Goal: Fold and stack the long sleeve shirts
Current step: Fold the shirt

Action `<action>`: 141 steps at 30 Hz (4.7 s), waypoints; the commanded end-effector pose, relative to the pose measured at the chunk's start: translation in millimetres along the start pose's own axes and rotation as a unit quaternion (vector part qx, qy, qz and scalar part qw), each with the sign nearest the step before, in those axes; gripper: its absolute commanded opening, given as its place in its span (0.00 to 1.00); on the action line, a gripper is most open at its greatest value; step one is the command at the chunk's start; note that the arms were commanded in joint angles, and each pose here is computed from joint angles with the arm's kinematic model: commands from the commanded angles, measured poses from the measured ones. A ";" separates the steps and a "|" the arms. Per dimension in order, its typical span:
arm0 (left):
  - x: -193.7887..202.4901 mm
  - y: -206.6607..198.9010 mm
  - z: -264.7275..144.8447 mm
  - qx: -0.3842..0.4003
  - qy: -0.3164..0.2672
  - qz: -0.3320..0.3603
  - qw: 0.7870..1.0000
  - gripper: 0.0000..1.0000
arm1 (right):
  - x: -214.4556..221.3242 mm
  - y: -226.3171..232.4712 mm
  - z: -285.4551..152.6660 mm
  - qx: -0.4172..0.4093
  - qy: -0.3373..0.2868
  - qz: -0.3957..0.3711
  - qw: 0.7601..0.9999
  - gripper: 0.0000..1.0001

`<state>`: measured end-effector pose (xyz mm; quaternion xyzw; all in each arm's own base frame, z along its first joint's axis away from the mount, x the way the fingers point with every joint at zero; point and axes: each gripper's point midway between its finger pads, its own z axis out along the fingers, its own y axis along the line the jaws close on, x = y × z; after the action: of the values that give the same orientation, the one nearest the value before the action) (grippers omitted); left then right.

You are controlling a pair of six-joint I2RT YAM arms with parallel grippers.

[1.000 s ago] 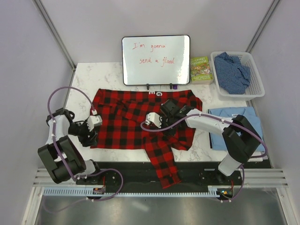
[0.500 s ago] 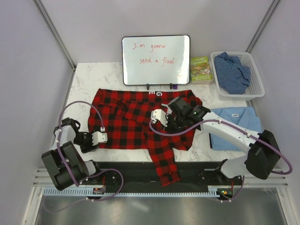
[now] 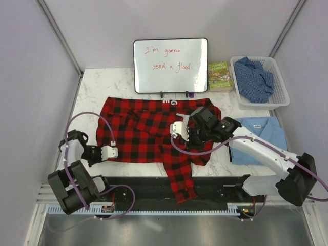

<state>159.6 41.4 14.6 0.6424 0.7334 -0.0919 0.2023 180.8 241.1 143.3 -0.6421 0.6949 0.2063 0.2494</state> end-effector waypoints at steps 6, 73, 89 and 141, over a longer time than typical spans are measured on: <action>-32.4 53.3 -53.1 -0.050 -0.048 0.056 0.996 0.02 | -36.9 -21.4 -45.0 0.053 -0.054 -0.033 0.997 0.00; -10.3 234.0 -28.9 -0.118 -0.056 -0.281 0.951 0.41 | -7.7 -231.9 -39.6 0.099 -0.039 0.172 0.979 0.71; 7.1 143.0 -17.3 -0.008 -0.108 -0.494 0.863 0.59 | 124.3 -87.3 17.2 -0.036 0.063 0.405 0.911 0.54; 33.9 88.6 -44.1 0.046 -0.002 -0.410 0.911 0.14 | 131.6 -42.7 -4.4 -0.162 0.229 0.361 0.889 0.35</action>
<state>247.7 99.7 34.5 0.2440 0.9395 -0.2080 0.1207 221.1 132.1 58.0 -0.3996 0.8804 0.2368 -0.0959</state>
